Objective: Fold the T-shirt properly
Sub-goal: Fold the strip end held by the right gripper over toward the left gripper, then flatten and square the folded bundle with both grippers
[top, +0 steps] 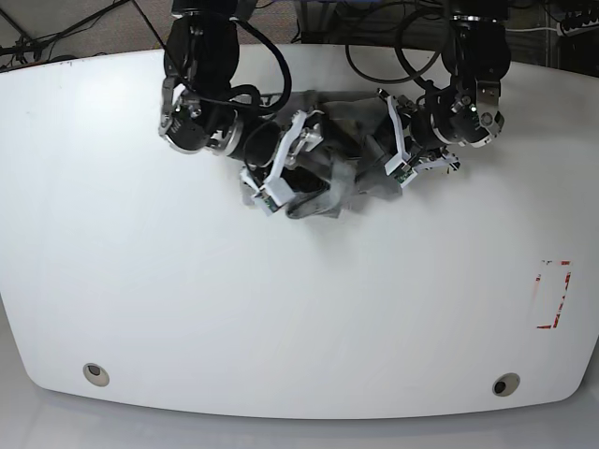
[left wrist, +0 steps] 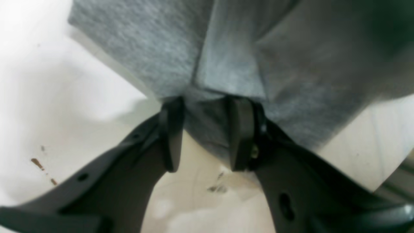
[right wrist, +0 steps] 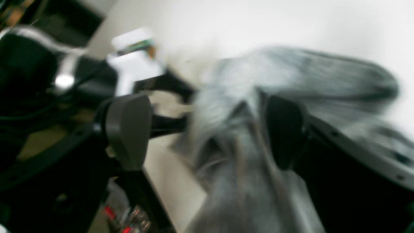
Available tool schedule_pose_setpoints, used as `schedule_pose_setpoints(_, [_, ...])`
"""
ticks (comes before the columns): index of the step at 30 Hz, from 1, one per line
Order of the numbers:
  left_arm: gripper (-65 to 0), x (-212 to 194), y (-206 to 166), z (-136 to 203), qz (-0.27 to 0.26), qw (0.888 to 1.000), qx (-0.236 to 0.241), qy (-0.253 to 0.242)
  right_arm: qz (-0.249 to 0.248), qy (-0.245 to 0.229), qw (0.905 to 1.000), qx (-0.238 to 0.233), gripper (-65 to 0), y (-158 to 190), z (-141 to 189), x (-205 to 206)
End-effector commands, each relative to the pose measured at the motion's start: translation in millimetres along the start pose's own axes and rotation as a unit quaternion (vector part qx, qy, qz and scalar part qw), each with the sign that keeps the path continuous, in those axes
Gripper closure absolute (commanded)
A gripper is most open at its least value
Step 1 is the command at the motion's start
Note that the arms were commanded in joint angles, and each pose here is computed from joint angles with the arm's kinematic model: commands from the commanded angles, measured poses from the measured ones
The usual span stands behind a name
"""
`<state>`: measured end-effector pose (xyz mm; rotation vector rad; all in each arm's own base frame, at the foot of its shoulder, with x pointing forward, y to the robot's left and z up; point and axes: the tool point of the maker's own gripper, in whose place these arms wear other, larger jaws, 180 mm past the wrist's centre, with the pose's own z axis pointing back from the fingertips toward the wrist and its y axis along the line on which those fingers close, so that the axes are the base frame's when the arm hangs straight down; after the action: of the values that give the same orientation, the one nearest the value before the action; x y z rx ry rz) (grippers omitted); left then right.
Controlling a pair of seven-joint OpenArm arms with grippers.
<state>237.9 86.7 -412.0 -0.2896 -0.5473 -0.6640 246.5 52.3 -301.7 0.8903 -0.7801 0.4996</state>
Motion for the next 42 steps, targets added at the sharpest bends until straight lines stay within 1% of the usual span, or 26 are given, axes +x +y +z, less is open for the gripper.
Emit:
schedule_pose_setpoints(1, [-20.4, 11, 7, 7, 0.016, 1.0, 0.015, -0.023, 0.004, -0.029, 0.999, 0.033, -52.3, 17, -14, 12])
schedule_pose_setpoints(4, [-20.4, 24, 22, 23, 0.053, 0.995, 0.05, -0.061, 0.017, -0.019, 0.9982, 0.054, -52.5, 34, -27, 6])
schedule_pose_setpoints(8, [-20.4, 33, 45, 51, 0.089, 0.985, 0.104, -0.102, 0.039, -0.036, 0.9971, 0.055, -52.5, 42, -9, 14])
schedule_pose_setpoints(10, [-20.4, 28, 56, 61, 0.101, 0.981, 0.127, -0.106, 0.058, -0.044, 0.9958, 0.056, -52.5, 46, 3, 19])
schedule_pose_setpoints(12, [-20.4, 26, 69, 68, 0.112, 0.977, 0.144, -0.11, 0.063, -0.053, 0.9945, 0.065, -52.5, 47, 12, 23])
schedule_pose_setpoints(13, [-20.4, 24, 81, 75, 0.121, 0.973, 0.16, -0.113, 0.058, -0.061, 0.9942, 0.067, -52.5, 43, 18, 25])
schedule_pose_setpoints(15, [-20.4, 18, 92, 83, 0.134, 0.968, 0.179, -0.113, 0.05, -0.073, 0.994, 0.065, -52.5, 36, 27, 29])
schedule_pose_setpoints(17, [-20.4, 4, 103, 93, 0.154, 0.961, 0.201, -0.108, 0.041, -0.081, 0.9944, 0.054, -52.5, 25, 37, 30])
schedule_pose_setpoints(19, [-20.4, -8, 119, 107, 0.165, 0.954, 0.226, -0.104, 0.039, -0.07, 0.9964, 0.028, -52.5, 9, 48, 22])
schedule_pose_setpoints(22, [-20.4, -18, 134, 123, 0.16, 0.95, 0.251, -0.095, 0.034, -0.055, 0.9979, 0.002, -52.5, -11, 58, 14])
schedule_pose_setpoints(26, [-20.4, -25, 145, 135, 0.146, 0.949, 0.268, -0.081, 0.034, -0.031, 0.9989, -0.011, -52.5, -21, 65, 1])
schedule_pose_setpoints(30, [-20.4, -34, 150, 143, 0.135, 0.949, 0.277, -0.065, 0.009, -0.007, 0.9999, -0.011, -52.5, -26, 65, -21])
schedule_pose_setpoints(31, [-20.4, -34, 151, 144, 0.134, 0.949, 0.278, -0.064, 0.003, -0.001, 0.9999, -0.011, -52.5, -28, 63, -26])
schedule_pose_setpoints(33, [-20.4, -36, 154, 147, 0.132, 0.948, 0.282, -0.061, -0.004, 0.026, 0.9996, -0.004, -52.5, -27, 55, -42])
schedule_pose_setpoints(35, [-20.4, -43, 158, 154, 0.139, 0.944, 0.293, -0.058, -0.003, 0.051, 0.9987, 0.005, -52.5, -22, 47, -55])
schedule_pose_setpoints(38, [-20.4, -50, 164, 164, 0.151, 0.937, 0.308, -0.058, 0.016, 0.086, 0.9959, 0.025, -52.5, -7, 31, -69])
schedule_pose_setpoints(40, [-20.4, -51, 165, 165, 0.153, 0.936, 0.311, -0.059, 0.034, 0.092, 0.9938, 0.052, -52.5, 13, 16, -68])
schedule_pose_setpoints(42, [-20.4, -51, 164, 166, 0.153, 0.936, 0.311, -0.059, 0.049, 0.101, 0.9916, 0.064, -52.5, 20, 10, -68])
